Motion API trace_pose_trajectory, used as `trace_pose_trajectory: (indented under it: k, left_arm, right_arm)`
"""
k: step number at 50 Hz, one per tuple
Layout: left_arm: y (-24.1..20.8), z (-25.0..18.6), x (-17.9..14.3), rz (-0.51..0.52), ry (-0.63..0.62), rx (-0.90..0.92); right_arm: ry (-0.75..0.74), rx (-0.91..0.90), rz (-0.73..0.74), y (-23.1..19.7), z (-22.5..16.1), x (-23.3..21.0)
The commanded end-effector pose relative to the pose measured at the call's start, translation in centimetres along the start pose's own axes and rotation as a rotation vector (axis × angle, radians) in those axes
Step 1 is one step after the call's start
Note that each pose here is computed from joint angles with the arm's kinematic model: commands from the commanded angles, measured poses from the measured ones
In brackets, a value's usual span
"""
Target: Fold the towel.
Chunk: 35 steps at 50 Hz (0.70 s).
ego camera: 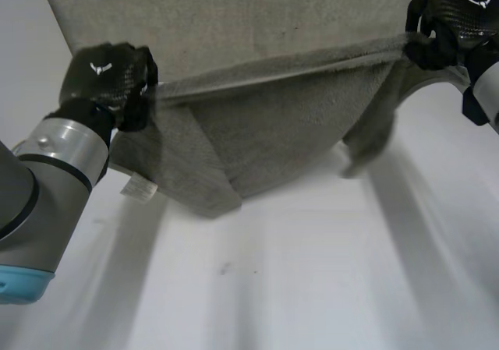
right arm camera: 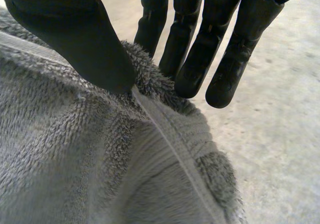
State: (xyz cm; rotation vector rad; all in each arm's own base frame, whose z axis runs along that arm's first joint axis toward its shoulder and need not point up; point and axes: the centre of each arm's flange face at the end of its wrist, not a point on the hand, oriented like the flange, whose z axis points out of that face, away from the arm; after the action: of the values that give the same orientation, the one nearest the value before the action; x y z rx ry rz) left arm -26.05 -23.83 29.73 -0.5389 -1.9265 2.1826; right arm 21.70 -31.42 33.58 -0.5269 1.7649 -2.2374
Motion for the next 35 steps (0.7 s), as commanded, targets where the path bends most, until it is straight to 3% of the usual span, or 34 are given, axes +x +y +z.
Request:
trace_pose_trajectory:
  k: [1, 4, 9, 15, 18, 21, 23, 24, 25, 26, 27, 28, 29, 31, 35]
  left_arm:
    - [6.4, -0.1, 0.9, 0.027, 0.052, -0.31]
    - [8.8, -0.5, 1.3, 0.04, 0.08, -0.451]
    - [11.2, -0.3, 1.5, 0.068, 0.103, -0.595]
    - [12.7, 0.7, 1.2, 0.136, 0.115, -0.652]
    - [13.1, 2.0, 0.4, 0.194, 0.108, -0.64]
    - [12.3, 4.4, 0.0, 0.239, 0.094, -0.547]
    - [9.9, 7.7, -0.3, 0.264, 0.049, -0.348]
    - [9.9, 7.7, -0.3, 0.264, 0.049, -0.347]
    - [8.1, 9.3, -0.4, 0.273, 0.025, -0.21]
    - [8.0, 9.3, -0.4, 0.273, 0.025, -0.208]
    - [5.9, 10.9, -0.5, 0.279, 0.01, -0.048]
    - [3.3, 12.1, -0.5, 0.28, -0.001, 0.133]
    - [3.2, 12.1, -0.5, 0.28, -0.001, 0.135]
    - [-2.5, 12.8, -0.4, 0.288, -0.012, 0.497]
    - [-5.7, 12.4, -0.7, 0.293, -0.051, 0.704]
  right_arm:
    - [-0.298, -0.391, -0.282, 2.2, -4.6, -4.9]
    - [-0.416, -0.532, -0.395, 4.7, -6.0, -6.9]
    - [-0.412, -0.683, -0.489, 8.0, -6.6, -7.0]
    - [-0.46, -0.846, -0.623, 13.0, -6.3, -6.7]
    - [-0.45, -0.832, -0.644, 13.2, -5.4, -6.6]
    - [-0.374, -0.748, -0.648, 12.5, -2.7, -6.2]
    - [-0.23, -0.533, -0.603, 9.7, 1.3, -5.5]
    - [-0.229, -0.532, -0.603, 9.6, 1.4, -5.5]
    - [-0.143, -0.387, -0.563, 7.6, 3.5, -5.1]
    - [-0.055, -0.213, -0.516, 4.9, 5.5, -4.6]
    - [-0.054, -0.211, -0.515, 4.9, 5.5, -4.6]
    - [0.021, -0.035, -0.474, 2.0, 6.8, -4.1]
    - [0.021, -0.033, -0.474, 1.9, 6.8, -4.1]
    - [0.147, 0.305, -0.412, -4.2, 7.4, -3.1]
    - [0.214, 0.486, -0.414, -7.6, 6.6, -2.5]
